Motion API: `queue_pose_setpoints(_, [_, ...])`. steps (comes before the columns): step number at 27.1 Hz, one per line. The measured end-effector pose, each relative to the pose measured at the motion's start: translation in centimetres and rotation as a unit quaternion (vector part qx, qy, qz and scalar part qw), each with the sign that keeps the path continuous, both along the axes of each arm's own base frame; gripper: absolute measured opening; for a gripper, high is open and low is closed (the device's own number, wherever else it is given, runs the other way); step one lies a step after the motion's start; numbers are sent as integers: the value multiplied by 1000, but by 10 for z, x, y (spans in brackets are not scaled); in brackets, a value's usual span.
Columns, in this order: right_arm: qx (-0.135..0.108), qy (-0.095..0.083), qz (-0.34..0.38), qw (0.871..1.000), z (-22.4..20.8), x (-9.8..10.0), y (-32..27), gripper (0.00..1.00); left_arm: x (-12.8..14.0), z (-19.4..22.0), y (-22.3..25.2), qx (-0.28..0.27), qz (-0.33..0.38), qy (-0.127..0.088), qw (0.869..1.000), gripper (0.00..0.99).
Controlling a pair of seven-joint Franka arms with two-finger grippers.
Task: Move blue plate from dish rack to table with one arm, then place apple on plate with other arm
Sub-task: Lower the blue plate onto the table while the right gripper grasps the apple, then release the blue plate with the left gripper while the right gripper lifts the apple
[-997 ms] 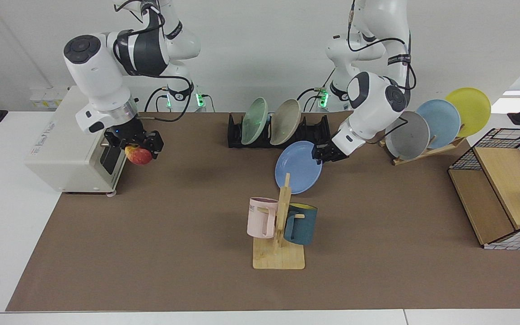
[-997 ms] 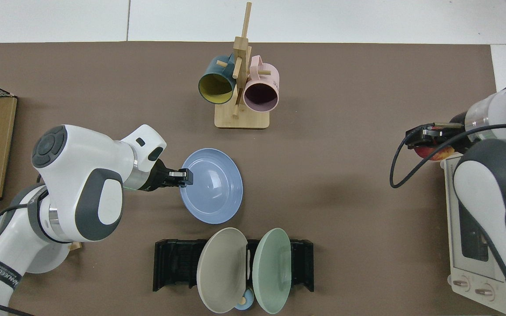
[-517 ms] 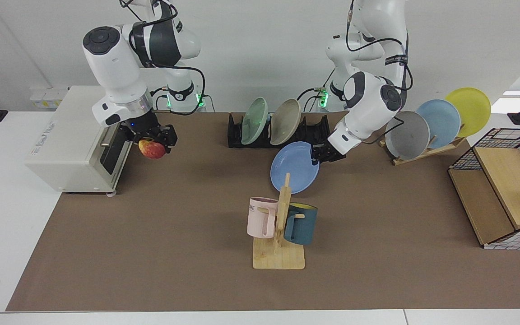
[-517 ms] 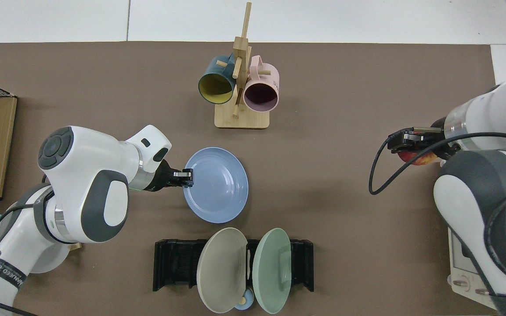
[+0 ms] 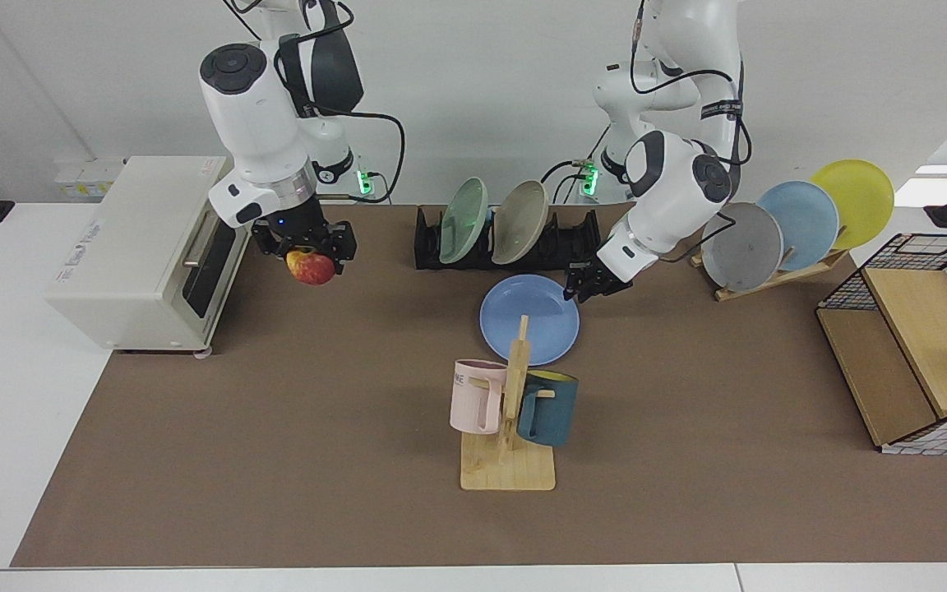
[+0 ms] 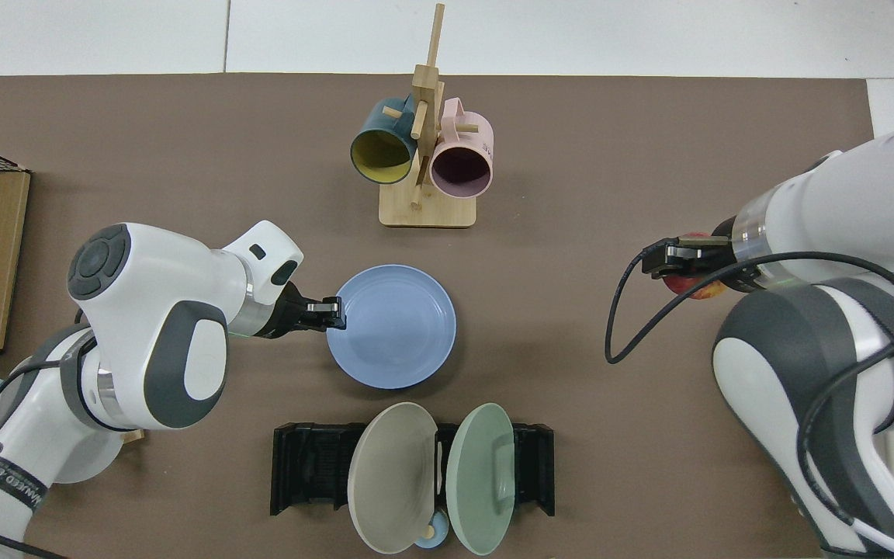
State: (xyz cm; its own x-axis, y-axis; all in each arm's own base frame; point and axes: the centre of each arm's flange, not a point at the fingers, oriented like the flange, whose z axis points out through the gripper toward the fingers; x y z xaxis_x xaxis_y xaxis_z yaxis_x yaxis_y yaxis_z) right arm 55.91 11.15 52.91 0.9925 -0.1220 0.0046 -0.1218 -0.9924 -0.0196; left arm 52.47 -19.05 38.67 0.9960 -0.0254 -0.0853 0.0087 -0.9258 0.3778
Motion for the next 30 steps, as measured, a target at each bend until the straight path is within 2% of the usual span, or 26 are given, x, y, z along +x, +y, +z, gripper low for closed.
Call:
queue_pose_setpoints(6, [0, 2, 12, 1000, -2, -5, 19, 780, -1, 0, -3, 0, 0, 1, 1000, 366])
queue_pose_setpoints(8, [-1, 4, 14, 1000, -4, -6, 21, 780, -1, 0, -3, 0, 0, 1, 1000, 419])
queue_pose_setpoints(9, [-1, 5, 15, 1000, -5, -6, 22, 780, -1, 1, -3, 0, 2, 1, 1000, 480])
queue_pose_setpoints(13, [-2, 9, 18, 1000, -9, -8, 25, 780, 2, 8, -5, 2, 10, -4, 1000, 511])
queue_pose_setpoints(16, [-2, 9, 19, 1000, -10, -8, 27, 780, 7, 25, -5, 17, 3, -22, 1000, 718])
queue_pose_setpoints(18, [-1, 8, 20, 1000, -10, -9, 28, 780, 10, 41, -3, 34, -2, -35, 999, 793])
queue_pose_setpoints(19, [-1, 8, 21, 1000, -11, -9, 29, 780, 11, 51, -1, 44, -6, -39, 998, 881])
queue_pose_setpoints(22, [-1, 8, 26, 1000, -11, -10, 35, 780, 15, 80, 12, 81, -20, -51, 995, 881])
queue_pose_setpoints(24, [-1, 6, 26, 1000, -12, -11, 39, 780, 16, 97, 22, 102, -27, -54, 993, 969])
queue_pose_setpoints(25, [0, 3, 25, 1000, -12, -11, 41, 780, 17, 106, 26, 109, -28, -54, 992, 982])
queue_pose_setpoints(30, [5, -14, 23, 1000, -21, -13, 60, 780, 23, 150, 50, 124, -28, -56, 990, 982])
